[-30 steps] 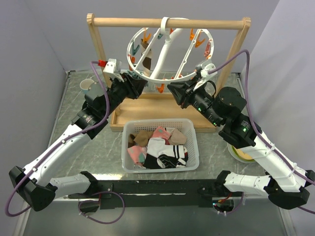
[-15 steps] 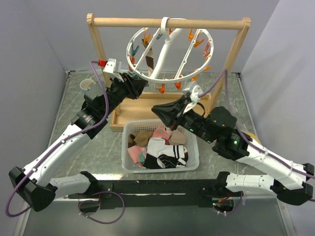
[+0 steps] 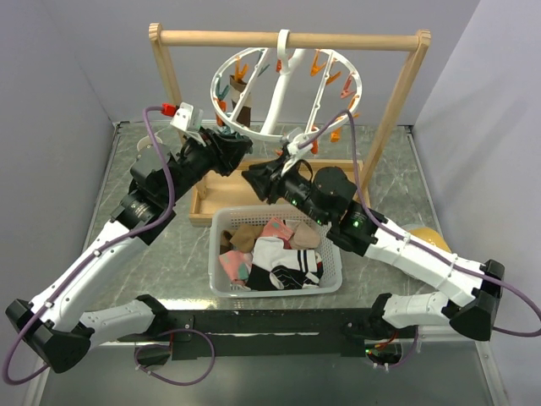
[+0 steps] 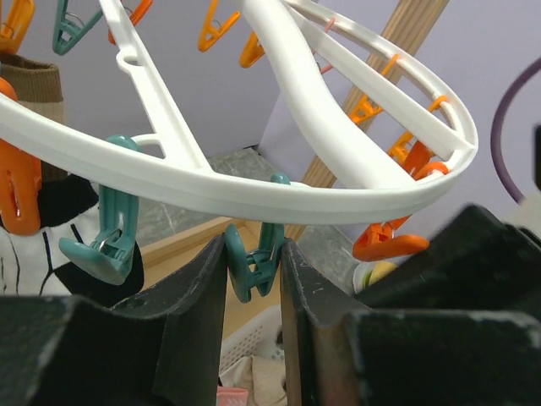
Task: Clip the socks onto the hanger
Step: Open the clamp at the hanger.
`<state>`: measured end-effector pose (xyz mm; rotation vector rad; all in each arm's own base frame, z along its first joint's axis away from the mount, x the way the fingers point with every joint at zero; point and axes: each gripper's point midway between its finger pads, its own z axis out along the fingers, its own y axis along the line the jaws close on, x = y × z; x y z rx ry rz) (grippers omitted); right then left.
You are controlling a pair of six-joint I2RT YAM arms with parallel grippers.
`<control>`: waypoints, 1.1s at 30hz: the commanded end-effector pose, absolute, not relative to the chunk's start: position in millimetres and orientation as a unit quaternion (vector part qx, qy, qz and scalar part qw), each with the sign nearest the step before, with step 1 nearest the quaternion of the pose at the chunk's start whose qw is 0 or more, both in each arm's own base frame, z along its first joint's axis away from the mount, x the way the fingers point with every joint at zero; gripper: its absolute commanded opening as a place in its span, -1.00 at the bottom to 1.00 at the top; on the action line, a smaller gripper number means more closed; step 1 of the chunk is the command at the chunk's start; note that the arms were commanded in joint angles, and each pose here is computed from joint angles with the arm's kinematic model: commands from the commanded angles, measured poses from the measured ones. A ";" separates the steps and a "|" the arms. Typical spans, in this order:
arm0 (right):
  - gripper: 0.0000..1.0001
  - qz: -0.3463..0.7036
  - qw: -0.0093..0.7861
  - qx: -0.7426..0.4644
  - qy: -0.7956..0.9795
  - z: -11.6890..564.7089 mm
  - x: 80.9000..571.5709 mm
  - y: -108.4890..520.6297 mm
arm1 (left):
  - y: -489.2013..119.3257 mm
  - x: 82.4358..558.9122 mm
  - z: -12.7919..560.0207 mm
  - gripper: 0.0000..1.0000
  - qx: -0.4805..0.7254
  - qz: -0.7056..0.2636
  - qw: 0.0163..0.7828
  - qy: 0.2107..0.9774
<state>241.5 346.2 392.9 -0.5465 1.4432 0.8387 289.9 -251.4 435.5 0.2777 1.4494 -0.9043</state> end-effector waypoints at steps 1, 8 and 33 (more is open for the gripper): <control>-0.27 0.380 0.680 -0.203 0.594 427.1 262.7 331.6 | -246.6 277.0 452.3 -0.98 0.140 -0.404 0.657 0.621; -0.24 0.383 0.690 -0.199 0.581 434.5 276.0 333.2 | -249.4 273.1 449.6 -0.98 0.141 -0.417 0.648 0.622; -1.00 0.368 0.726 -0.163 0.557 452.3 271.9 322.7 | -254.7 261.9 436.0 -0.90 0.115 -0.466 0.601 0.639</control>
